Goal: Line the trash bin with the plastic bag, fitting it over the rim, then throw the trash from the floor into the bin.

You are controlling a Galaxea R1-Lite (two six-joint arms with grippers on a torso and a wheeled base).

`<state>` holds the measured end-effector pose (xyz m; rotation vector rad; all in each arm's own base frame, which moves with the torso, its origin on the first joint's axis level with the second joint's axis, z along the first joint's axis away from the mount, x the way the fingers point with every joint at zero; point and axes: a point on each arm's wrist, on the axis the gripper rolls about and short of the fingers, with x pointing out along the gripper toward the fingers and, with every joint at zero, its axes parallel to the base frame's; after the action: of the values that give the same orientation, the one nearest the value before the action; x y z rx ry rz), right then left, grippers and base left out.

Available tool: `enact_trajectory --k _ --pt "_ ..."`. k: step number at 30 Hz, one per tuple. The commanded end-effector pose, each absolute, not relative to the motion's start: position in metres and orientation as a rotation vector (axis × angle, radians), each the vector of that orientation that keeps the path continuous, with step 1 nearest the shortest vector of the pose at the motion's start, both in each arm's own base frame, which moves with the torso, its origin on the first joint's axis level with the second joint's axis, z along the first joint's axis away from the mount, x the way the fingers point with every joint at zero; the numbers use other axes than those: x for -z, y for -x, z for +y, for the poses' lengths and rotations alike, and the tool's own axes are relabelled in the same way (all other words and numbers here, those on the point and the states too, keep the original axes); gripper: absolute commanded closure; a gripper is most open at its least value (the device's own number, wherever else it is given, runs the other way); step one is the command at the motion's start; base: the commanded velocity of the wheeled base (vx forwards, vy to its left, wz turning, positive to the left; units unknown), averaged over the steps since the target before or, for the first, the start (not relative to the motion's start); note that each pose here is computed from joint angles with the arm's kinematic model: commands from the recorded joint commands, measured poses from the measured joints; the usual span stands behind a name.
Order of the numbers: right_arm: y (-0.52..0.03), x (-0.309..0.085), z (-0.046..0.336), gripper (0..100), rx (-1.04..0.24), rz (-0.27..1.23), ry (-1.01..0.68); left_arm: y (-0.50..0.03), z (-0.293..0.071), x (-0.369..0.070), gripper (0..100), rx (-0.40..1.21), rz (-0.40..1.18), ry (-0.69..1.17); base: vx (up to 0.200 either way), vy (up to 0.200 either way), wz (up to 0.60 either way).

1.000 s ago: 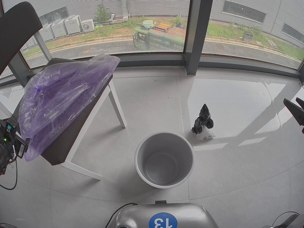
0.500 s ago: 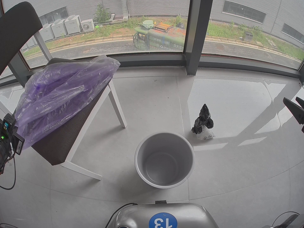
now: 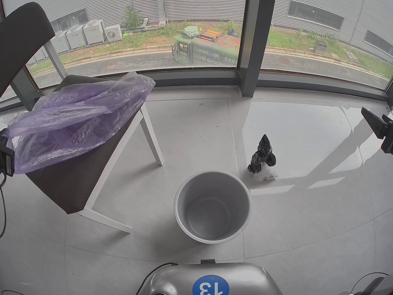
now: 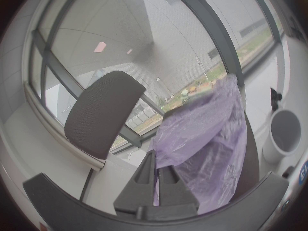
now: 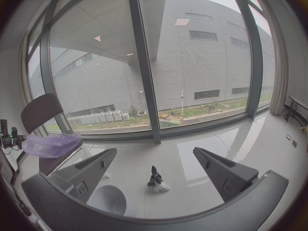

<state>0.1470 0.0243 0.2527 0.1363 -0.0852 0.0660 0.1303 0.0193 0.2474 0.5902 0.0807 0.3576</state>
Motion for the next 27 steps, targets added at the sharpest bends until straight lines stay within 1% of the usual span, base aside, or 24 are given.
enact_trajectory --k 1,4,9,13,14,16,18,22,25,27 --pt "-0.179 -0.222 0.065 0 -0.115 -0.012 -0.132 -0.107 0.012 -0.287 100 -0.364 -0.135 -0.483 0.0 0.0 0.0" --pt "-0.189 -0.211 0.084 0 -0.118 -0.038 -0.145 -0.101 0.009 -0.3 100 -0.341 -0.206 -0.416 0.0 0.0 0.0" --pt "-0.201 -0.203 0.104 0 -0.12 -0.103 -0.179 -0.098 0.004 -0.319 100 -0.291 -0.291 -0.319 0.0 0.0 0.0" --pt "-0.189 -0.198 0.116 0 -0.182 -0.13 -0.186 -0.098 0.0 -0.326 100 -0.245 -0.322 -0.254 0.0 0.0 0.0" --pt "-0.186 -0.197 0.117 0 -0.193 -0.131 -0.183 -0.098 -0.001 -0.326 100 -0.238 -0.323 -0.248 0.0 0.0 0.0" --pt "-0.173 -0.193 0.128 0 -0.263 -0.122 -0.152 -0.097 -0.006 -0.327 100 -0.18 -0.338 -0.202 0.0 0.0 0.0" --pt "-0.166 -0.189 0.132 0 -0.287 -0.107 -0.141 -0.095 -0.009 -0.327 100 -0.146 -0.349 -0.162 0.0 0.0 0.0" --pt "-0.165 -0.193 0.142 0 -0.351 -0.107 -0.134 -0.092 -0.018 -0.335 100 -0.029 -0.387 -0.023 0.0 0.0 0.0" --pt "-0.17 -0.186 0.148 0 -0.359 -0.06 -0.108 -0.097 -0.025 -0.337 100 0.042 -0.378 0.062 0.0 0.0 0.0" --pt "-0.171 -0.181 0.149 0 -0.361 -0.036 -0.105 -0.102 -0.03 -0.336 100 0.073 -0.363 0.081 0.0 0.0 0.0"
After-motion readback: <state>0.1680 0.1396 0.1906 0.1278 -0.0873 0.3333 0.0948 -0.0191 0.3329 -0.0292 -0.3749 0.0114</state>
